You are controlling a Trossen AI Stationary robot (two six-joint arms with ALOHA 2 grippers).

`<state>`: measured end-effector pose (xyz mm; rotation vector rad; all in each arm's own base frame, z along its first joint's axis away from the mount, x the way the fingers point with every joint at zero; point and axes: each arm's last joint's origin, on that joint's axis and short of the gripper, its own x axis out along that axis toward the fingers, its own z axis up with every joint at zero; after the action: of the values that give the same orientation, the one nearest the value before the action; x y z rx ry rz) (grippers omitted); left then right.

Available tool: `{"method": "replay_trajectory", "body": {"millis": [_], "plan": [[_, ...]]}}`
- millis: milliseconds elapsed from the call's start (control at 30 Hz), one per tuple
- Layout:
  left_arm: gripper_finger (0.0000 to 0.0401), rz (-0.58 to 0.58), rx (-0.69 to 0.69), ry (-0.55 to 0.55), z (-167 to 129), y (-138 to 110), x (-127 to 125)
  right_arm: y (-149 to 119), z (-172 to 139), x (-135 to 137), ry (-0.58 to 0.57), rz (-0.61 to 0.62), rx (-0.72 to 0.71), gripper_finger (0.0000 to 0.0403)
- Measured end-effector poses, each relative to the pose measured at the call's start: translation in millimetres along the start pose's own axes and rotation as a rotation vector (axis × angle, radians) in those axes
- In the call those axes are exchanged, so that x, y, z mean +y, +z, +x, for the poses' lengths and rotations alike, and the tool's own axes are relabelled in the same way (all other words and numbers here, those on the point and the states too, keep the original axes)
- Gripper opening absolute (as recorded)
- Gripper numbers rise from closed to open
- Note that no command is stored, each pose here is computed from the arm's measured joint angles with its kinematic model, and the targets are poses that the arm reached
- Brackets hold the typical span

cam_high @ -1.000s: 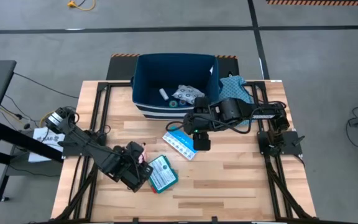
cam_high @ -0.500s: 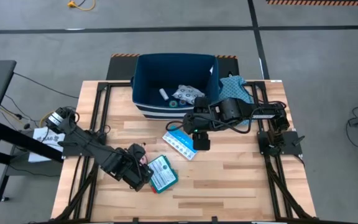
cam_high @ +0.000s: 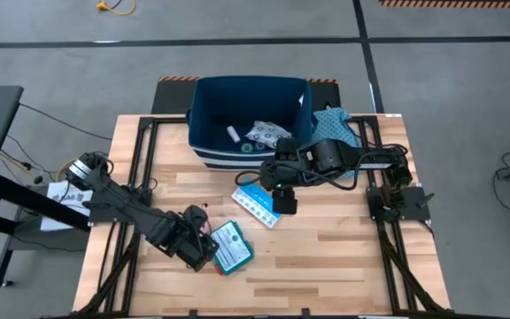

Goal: Pick & place medical supplies in basket/bin
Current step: Put the pink bottle into the bin

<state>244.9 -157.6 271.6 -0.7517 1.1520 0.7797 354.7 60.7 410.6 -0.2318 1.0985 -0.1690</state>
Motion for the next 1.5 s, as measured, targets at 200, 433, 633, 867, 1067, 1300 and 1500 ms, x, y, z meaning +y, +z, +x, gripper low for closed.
{"method": "replay_trajectory", "body": {"millis": [200,433,633,867,1067,1300,1500], "plan": [[0.0249,-0.008,0.029,-0.037,7.3,-2.9,-3.0,0.4,0.0,0.0,0.000,0.001,-0.003,0.0245],[0.0249,-0.005,0.021,-0.033,7.4,-2.1,-2.5,2.0,0.2,-0.6,0.000,0.009,-0.019,0.0245],[0.0249,-0.009,0.014,-0.034,7.4,-1.9,-2.6,2.2,0.2,-0.5,0.001,0.009,-0.021,0.0245],[0.0249,-0.035,0.003,-0.037,7.4,-1.4,-3.0,2.3,0.2,-0.5,0.001,0.010,-0.022,0.0245],[0.0249,-0.036,0.004,-0.019,7.5,-1.4,-1.1,2.4,0.2,-0.5,0.001,0.011,-0.023,0.0245],[0.0249,-0.033,0.017,-0.019,15.6,-3.8,0.3,2.8,0.2,-0.5,0.001,0.013,-0.027,0.0245],[0.0249,-0.036,0.032,-0.043,22.1,-5.9,-0.7,2.9,0.2,-0.5,0.001,0.013,-0.027,0.0245]]}}
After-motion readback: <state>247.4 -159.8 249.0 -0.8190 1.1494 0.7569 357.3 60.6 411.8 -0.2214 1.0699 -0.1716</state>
